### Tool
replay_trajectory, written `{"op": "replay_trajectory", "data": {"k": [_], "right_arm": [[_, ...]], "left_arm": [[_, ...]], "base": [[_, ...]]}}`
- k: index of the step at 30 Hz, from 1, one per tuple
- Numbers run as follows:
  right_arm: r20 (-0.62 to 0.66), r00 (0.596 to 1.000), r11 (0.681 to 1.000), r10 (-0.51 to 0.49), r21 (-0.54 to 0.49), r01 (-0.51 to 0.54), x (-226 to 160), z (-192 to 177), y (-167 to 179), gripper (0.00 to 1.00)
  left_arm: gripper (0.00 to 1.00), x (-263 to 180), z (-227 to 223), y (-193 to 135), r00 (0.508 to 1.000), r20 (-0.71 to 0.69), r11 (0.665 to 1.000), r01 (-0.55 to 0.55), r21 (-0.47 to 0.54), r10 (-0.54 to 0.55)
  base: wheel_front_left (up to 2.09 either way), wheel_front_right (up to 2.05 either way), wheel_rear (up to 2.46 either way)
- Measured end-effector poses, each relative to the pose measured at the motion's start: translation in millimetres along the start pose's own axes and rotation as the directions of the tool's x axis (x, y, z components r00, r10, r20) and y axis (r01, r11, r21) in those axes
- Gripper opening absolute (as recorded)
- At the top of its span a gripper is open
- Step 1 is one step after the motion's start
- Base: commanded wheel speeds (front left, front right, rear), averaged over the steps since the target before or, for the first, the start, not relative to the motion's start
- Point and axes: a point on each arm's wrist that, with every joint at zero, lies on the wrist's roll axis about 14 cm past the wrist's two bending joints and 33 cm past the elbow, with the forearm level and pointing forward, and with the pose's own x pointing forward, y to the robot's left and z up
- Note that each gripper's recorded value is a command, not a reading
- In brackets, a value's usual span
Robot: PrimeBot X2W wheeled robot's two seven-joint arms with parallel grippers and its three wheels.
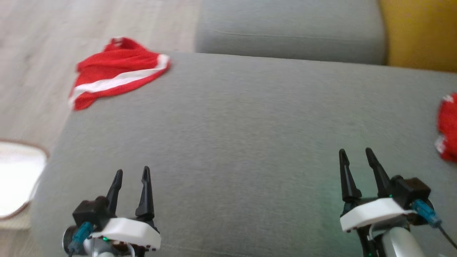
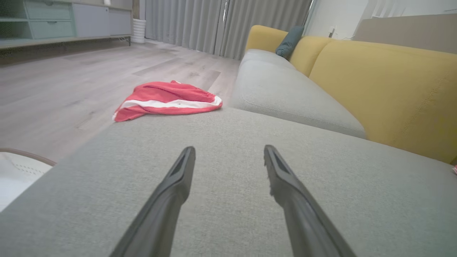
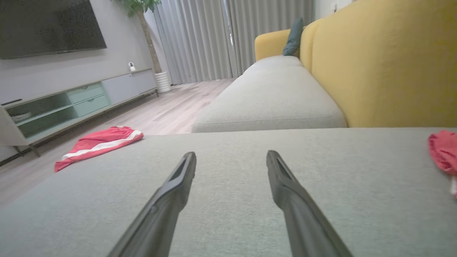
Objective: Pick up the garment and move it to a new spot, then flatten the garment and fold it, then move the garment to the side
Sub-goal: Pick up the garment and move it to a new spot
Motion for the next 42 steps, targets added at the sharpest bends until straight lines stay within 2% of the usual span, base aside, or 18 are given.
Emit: {"op": "replay_trajectory", "data": {"k": [5, 9, 15, 19, 26, 34, 42], "right_arm": [[-0.008, 0.994, 0.994, 0.110, 0.005, -0.110, 17.6, -1.6, 36.4, 1.00], [-0.020, 0.976, 0.976, 0.217, 0.005, -0.217, 30.3, -4.7, 73.3, 1.00], [-0.044, 0.923, 0.924, 0.383, 0.012, -0.383, 40.3, -12.2, 133.2, 1.00], [-0.048, 0.897, 0.898, 0.439, 0.022, -0.439, 48.6, -14.9, 154.4, 1.00], [-0.055, 0.877, 0.878, 0.478, 0.030, -0.477, 55.9, -18.8, 169.4, 1.00], [-0.064, 0.872, 0.875, 0.485, 0.030, -0.484, 56.8, -22.8, 171.4, 1.00], [-0.068, 0.890, 0.892, 0.451, 0.018, -0.451, 70.9, -26.9, 157.0, 1.00]], "left_arm": [[1.00, -20.4, 12.3, 35.4, 0.992, 0.043, 0.993, -0.116, 0.006, 0.115], [1.00, -43.0, 21.2, 68.1, 0.971, 0.076, 0.974, -0.228, 0.001, 0.227], [1.00, -87.0, 30.6, 115.5, 0.908, 0.113, 0.914, -0.406, -0.012, 0.404], [1.00, -100.7, 31.1, 128.6, 0.879, 0.110, 0.884, -0.467, -0.003, 0.465], [1.00, -103.8, 40.1, 134.7, 0.860, 0.131, 0.868, -0.497, 0.002, 0.493], [1.00, -109.7, 36.3, 137.4, 0.849, 0.117, 0.854, -0.520, 0.002, 0.516], [1.00, -99.3, 21.6, 134.5, 0.861, 0.056, 0.862, -0.507, 0.027, 0.505]], "base": [[0.00, 0.00, 0.00], [0.00, 0.00, 0.00], [0.00, 0.00, 0.00], [0.00, 0.00, 0.00], [0.00, 0.00, 0.00], [0.00, 0.00, 0.00], [0.00, 0.00, 0.00]]}}
